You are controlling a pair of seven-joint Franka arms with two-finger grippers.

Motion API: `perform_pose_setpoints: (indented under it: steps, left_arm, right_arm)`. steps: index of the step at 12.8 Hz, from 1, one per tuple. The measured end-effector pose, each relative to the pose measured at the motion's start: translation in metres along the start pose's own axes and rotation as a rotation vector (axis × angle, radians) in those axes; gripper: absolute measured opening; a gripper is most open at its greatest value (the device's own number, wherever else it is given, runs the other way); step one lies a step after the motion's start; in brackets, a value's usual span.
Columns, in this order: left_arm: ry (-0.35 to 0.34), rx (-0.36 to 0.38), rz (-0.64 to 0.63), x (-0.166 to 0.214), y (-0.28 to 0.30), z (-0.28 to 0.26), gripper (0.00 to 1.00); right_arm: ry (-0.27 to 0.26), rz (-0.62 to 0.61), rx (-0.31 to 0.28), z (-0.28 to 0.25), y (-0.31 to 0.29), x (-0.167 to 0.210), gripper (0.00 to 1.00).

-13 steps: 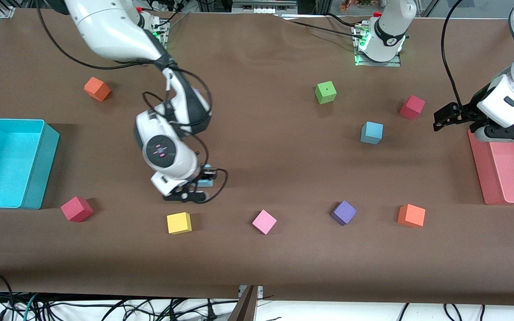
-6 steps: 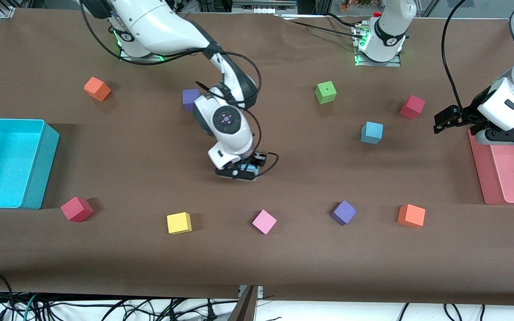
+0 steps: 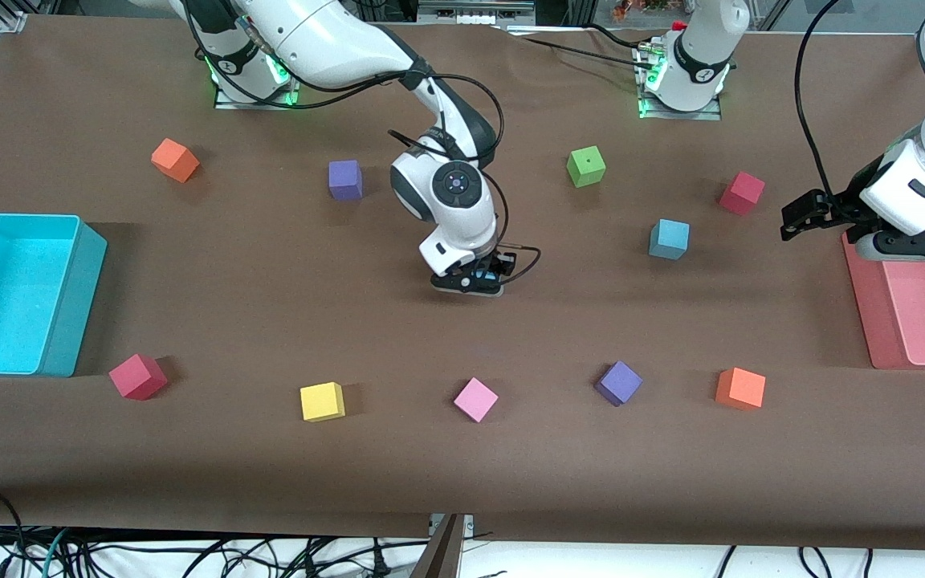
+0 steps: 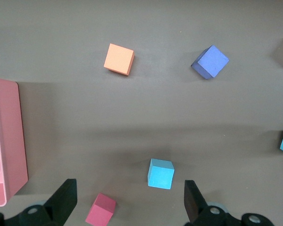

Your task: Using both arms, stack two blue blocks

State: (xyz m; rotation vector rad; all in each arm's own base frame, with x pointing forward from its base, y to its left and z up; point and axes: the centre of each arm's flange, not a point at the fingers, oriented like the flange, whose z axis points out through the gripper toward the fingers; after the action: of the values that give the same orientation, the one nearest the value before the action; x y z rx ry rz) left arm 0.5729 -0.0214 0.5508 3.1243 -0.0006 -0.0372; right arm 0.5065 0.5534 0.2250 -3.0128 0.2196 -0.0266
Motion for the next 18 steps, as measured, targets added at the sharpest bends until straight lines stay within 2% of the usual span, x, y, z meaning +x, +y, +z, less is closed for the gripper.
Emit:
perform_pose_setpoints:
  steps: [2,4,6,7,9,11,13,15,17,18]
  left_arm:
    - [-0.005,0.000,0.000,0.001,0.000,0.003,1.00]
    - [-0.007,0.000,0.000,0.002,0.000,0.004,1.00]
    - [-0.006,0.000,0.000,0.002,0.000,0.004,1.00]
    - [-0.006,0.000,-0.001,0.002,0.000,0.003,1.00]
    - [-0.006,0.000,-0.007,0.002,-0.004,0.003,1.00]
    - [-0.011,0.000,-0.019,0.002,-0.011,0.005,1.00]
    - [-0.028,-0.001,-0.040,0.005,-0.023,0.013,1.00]
    - [-0.050,-0.002,-0.059,0.008,-0.035,0.024,1.00]
    - [-0.070,-0.002,-0.061,0.010,-0.036,0.034,1.00]
    - [-0.084,-0.002,-0.059,0.009,-0.035,0.040,1.00]
  right_arm:
    - [-0.010,-0.012,-0.011,0.011,-0.004,-0.010,0.59]
    - [-0.015,-0.019,-0.022,0.020,-0.004,-0.015,0.74]
    - [-0.010,-0.042,-0.027,0.017,-0.003,-0.011,0.96]
    - [-0.014,-0.085,-0.043,0.009,-0.002,-0.004,1.00]
    - [-0.047,-0.215,-0.090,-0.022,0.003,0.019,1.00]
    - [-0.069,-0.404,-0.096,-0.071,0.017,0.054,1.00]
    - [-0.060,-0.619,-0.073,-0.106,0.047,0.095,1.00]
    - [-0.056,-0.787,-0.028,-0.115,0.074,0.126,1.00]
    - [-0.030,-0.932,0.056,-0.109,0.088,0.144,1.00]
    - [-0.009,-0.997,0.117,-0.097,0.097,0.151,1.00]
